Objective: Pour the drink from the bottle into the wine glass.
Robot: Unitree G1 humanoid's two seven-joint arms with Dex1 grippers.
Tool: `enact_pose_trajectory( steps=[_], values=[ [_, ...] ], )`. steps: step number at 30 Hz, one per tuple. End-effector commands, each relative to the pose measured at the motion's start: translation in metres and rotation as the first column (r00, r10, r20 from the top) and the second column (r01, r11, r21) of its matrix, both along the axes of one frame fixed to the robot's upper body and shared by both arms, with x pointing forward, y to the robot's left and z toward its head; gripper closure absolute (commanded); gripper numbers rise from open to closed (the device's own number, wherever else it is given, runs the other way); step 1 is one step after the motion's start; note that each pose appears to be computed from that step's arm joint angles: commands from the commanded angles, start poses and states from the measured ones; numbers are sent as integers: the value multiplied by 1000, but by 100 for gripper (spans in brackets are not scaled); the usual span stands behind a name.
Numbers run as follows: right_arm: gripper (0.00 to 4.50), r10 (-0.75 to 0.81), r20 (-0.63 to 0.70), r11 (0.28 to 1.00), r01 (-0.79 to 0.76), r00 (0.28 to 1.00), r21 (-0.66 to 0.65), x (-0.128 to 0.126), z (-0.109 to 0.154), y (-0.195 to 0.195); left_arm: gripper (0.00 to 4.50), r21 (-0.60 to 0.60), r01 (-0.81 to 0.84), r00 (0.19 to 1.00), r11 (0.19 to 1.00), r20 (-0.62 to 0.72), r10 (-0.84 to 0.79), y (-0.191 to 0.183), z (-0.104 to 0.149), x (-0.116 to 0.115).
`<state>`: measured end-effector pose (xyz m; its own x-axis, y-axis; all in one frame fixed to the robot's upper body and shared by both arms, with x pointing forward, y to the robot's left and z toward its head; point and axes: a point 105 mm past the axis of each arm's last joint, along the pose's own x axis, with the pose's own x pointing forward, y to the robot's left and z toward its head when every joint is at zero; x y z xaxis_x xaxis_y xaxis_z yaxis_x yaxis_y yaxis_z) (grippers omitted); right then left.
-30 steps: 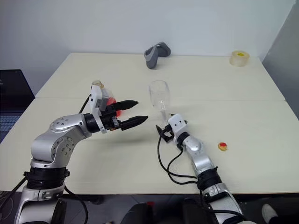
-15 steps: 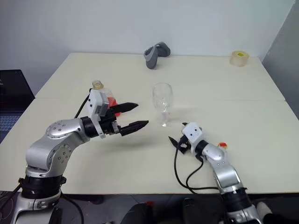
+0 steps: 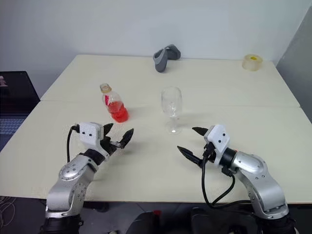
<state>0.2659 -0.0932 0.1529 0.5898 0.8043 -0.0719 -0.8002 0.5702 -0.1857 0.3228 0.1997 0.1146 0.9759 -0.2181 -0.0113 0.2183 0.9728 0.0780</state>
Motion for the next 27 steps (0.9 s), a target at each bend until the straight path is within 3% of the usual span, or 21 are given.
enact_pose_trajectory(
  steps=[1,12,27],
  values=[
    [2,46,43,999,-46,998,12,-6,14,8,0,22,-83,994,996,69,82,11,11,8],
    [2,64,63,998,-64,996,7,-4,20,19,0,38,-189,979,981,82,185,36,12,57],
    [2,52,85,999,-53,995,9,-5,26,24,0,8,-132,988,991,77,131,29,22,102]
  ],
)
